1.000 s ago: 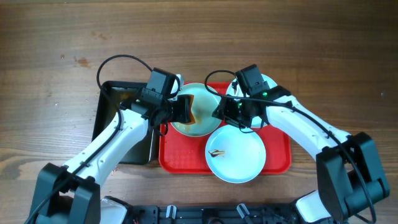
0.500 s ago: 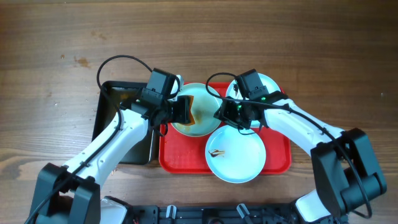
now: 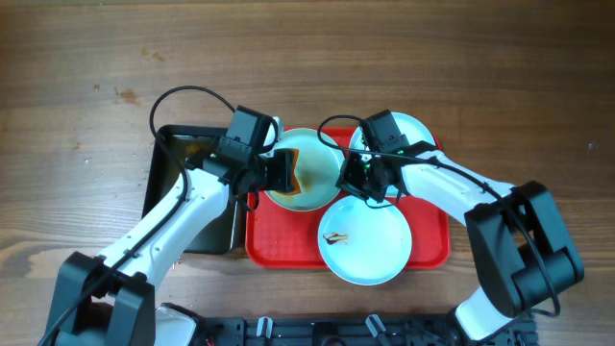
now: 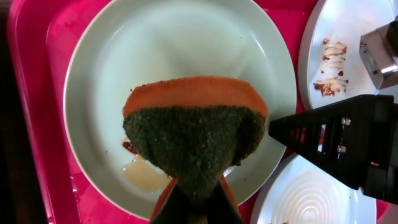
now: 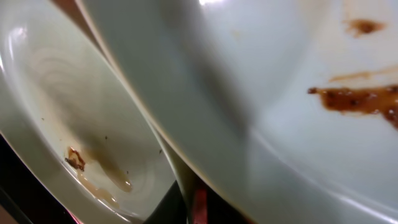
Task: Clean dirty plates on tray and stack at the side
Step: 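Move the sponge with the left gripper onto the upper-left plate, then scrub the upper-left plate surface with the sponge in the left gripper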
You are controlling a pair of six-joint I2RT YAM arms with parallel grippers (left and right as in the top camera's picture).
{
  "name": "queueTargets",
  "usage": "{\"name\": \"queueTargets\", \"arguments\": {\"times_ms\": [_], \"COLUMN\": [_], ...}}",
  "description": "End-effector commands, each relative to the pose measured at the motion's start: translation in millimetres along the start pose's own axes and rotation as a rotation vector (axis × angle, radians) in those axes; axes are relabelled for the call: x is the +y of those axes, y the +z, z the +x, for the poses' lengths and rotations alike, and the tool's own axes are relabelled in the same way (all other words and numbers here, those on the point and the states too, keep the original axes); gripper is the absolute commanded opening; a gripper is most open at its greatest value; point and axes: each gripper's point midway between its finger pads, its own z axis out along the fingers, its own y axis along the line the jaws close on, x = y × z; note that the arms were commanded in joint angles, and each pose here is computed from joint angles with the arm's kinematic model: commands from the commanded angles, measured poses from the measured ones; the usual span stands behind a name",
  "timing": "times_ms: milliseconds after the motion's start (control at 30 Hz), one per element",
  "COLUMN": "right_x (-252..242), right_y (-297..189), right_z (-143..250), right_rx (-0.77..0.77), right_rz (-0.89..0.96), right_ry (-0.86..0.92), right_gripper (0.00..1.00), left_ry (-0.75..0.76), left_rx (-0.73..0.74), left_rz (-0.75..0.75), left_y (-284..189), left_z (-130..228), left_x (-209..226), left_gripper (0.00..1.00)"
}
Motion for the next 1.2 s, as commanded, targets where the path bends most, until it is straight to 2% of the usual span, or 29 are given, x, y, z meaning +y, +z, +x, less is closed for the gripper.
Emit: {"name": "queueTargets", "arguments": {"times_ms": [0,300,467,700,767,833,1100,1167], "right_x": [-13.2,-13.9,-15.5,-19.8,-19.8,-20.5,-22.4,-22.5], "right_y": [9.7,9.7,9.6,9.2,9.2,9.2,9.0,8.9], "right_z": [2.8,3.5,5.2,8.5,8.5,9.2,10.9,11.0], "right_rx": [0.012,0.014,0.022,0.034,0.034,0.036,0.042,0.042], "right_rz": [0.042,0.044,0.051,0.068,0.068,0.071,0.080,0.080], "right_ry": [0.021,0.023,0.027,0.037,0.038,0.051,0.067,0.067], "right_gripper": [0.04,0.04,0.04,0.04,0.04,0.04,0.04,0.04], "left_ry": [0.022,0.054,0.038,-0.034,-0.062,-0.096,-0.256,-0.259], "left_rx": [-0.014,-0.056,-0.029,0.075,0.090,0.101,0.098,0.084], "left_rz": [0.010,0.023,0.023,0.248,0.265,0.219,-0.218,-0.250], "left_y": [-2.1,0.6,24.6,61.7,65.1,68.5,62.5,60.8], "left_z": [-6.5,-17.6,-17.4,-7.6,-5.7,-3.0,10.2,8.1], "left_x": [-5.4,-8.9,-4.1,-34.0,-35.7,-25.4,70.9,78.4], "left_gripper": [0.04,0.04,0.04,0.04,0.04,0.04,0.04,0.04]}}
